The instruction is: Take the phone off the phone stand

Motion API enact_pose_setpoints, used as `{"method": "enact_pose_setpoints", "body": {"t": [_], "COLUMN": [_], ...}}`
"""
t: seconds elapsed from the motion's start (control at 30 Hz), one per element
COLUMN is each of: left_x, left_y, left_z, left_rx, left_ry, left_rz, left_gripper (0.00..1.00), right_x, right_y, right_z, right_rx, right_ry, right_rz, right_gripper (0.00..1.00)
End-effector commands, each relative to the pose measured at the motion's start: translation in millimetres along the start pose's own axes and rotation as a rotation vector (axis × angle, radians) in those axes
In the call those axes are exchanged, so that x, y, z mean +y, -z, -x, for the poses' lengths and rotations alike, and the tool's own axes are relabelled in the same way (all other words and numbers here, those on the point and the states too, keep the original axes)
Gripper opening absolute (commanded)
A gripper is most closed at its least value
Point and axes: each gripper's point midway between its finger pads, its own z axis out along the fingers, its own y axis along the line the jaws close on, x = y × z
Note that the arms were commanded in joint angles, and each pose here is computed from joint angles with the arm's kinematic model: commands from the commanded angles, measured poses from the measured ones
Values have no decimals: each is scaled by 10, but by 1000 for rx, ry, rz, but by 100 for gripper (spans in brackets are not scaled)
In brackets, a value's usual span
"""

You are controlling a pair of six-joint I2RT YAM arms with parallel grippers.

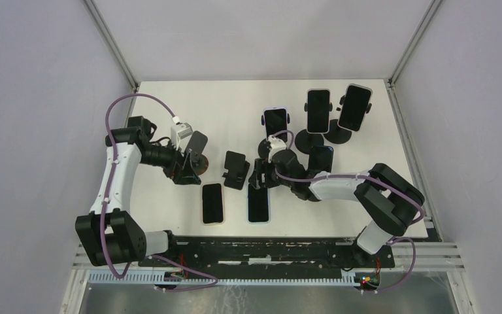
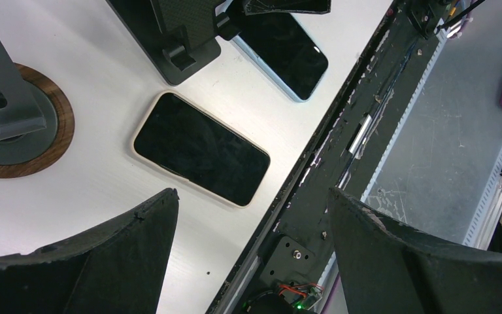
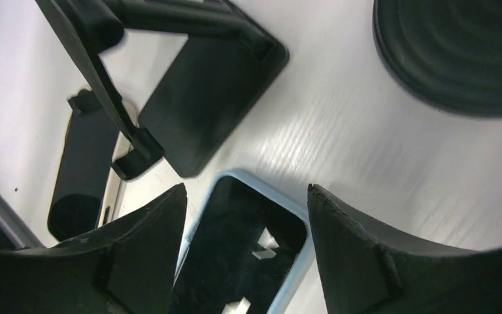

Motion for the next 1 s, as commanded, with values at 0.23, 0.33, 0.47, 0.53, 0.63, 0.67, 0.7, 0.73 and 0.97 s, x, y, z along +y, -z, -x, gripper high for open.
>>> {"method": "enact_pose_setpoints", "body": {"t": [0.23, 0.33, 0.47, 0.53, 0.63, 0.67, 0.7, 0.73, 0.97], "left_x": [-51, -53, -47, -48, -57, -59, -61, -63, -62], "left_y": [67, 76, 87, 91, 102, 107, 110, 113, 135], "left_z": [121, 115, 103, 101, 111, 116, 119, 127, 164], "left_rx": [-32, -28, -21, -20, -23, -25, -25, -26, -26], "left_ry": [-63, -63, -74, -77, -79, -84, -84, -88, -94], "left_rz": [7, 10, 22, 25, 27, 28, 28, 29, 27], "left_gripper": [89, 89, 89, 89, 89, 89, 89, 89, 89], "right_x": [304, 508, 699, 726, 763, 766, 827, 809, 650], "right_y": [-29, -109, -187, -252, -357, -405, -434, -493, -792], "right_z": [683, 656, 627, 654, 712, 761, 777, 804, 1045], "right_rx": [-124, -104, -97, -91, -95, -104, -98, -94, -87], "right_ry": [204, 202, 192, 212, 257, 274, 294, 310, 359], "right_rz": [-125, -22, 81, 84, 100, 103, 139, 138, 222], "right_gripper": [86, 84, 80, 75, 68, 67, 64, 61, 47]}}
